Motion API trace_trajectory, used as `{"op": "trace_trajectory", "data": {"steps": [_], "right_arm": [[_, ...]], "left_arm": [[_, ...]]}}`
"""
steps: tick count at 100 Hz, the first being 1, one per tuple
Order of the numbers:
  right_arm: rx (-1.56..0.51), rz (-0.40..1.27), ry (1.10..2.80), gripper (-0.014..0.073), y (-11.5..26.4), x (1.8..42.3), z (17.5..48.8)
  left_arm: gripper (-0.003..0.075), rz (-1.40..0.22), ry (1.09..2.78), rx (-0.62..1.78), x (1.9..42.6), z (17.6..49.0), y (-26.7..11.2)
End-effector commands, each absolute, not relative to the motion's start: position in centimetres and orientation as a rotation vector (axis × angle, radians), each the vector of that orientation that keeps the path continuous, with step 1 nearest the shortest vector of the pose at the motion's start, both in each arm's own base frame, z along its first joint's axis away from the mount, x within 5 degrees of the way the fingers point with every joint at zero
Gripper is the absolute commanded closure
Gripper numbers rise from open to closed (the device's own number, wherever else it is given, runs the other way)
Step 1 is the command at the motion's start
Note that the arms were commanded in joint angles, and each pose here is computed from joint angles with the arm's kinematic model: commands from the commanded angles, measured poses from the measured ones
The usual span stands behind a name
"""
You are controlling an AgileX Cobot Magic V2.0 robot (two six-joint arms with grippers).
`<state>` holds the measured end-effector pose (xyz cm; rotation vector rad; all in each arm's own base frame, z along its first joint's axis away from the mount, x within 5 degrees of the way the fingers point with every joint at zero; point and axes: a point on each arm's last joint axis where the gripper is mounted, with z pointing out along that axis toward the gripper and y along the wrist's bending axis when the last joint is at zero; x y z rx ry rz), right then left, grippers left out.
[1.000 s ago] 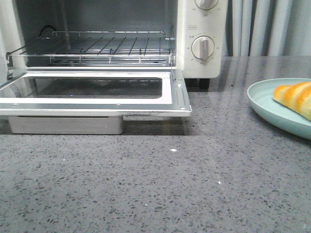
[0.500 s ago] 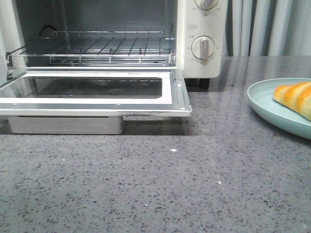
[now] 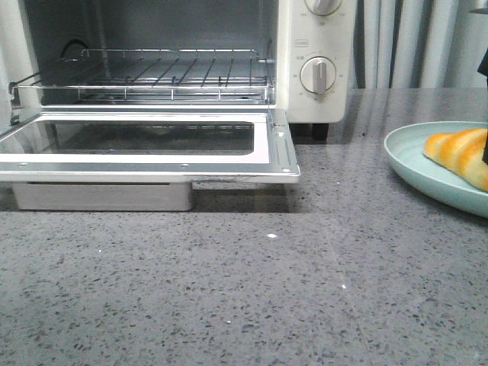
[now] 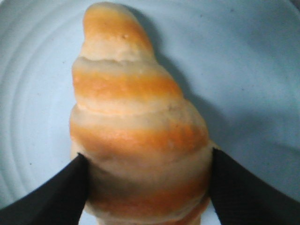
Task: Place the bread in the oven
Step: 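Grasp the bread roll with the right gripper and lift it, then carry the held bread roll with the right gripper into the oven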
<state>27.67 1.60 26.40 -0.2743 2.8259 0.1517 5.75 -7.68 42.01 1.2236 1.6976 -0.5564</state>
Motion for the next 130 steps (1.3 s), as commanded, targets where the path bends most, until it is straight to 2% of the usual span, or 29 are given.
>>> {"op": "trace_trajectory", "data": {"steps": [1, 8, 25, 32, 58, 84, 107, 130], "right_arm": [[-0.276, 0.146, 2.795, 0.0126, 1.6, 27.9, 27.0], [-0.277, 0.146, 2.797, 0.0167, 1.6, 27.9, 27.0], [-0.277, 0.146, 2.797, 0.0345, 1.6, 27.8, 27.0], [-0.277, 0.145, 2.791, 0.0378, 1.6, 27.7, 27.2], [-0.278, 0.132, 2.708, 0.0379, 1.6, 26.7, 29.3], [-0.307, 0.200, 2.563, 0.0379, 2.3, 24.0, 35.8], [-0.522, 0.346, 2.438, 0.0379, 6.2, 21.5, 41.3], [-0.751, 0.479, 2.306, 0.0378, 11.4, 20.3, 44.1]], "left_arm": [[0.0740, -0.603, 1.640, 1.153, 5.8, 43.2, -7.9], [0.0740, -0.602, 1.639, 1.151, 5.8, 43.2, -7.9], [0.0740, -0.604, 1.638, 1.151, 5.8, 43.2, -7.9], [0.0740, -0.604, 1.638, 1.151, 5.8, 43.2, -7.9], [0.0740, -0.604, 1.638, 1.151, 5.8, 43.2, -7.9], [0.0740, -0.608, 1.631, 1.146, 5.7, 43.4, -8.0], [0.0740, -0.605, 1.628, 1.141, 5.8, 43.4, -8.0], [0.0740, -0.607, 1.624, 1.134, 5.8, 43.5, -8.0]]}}
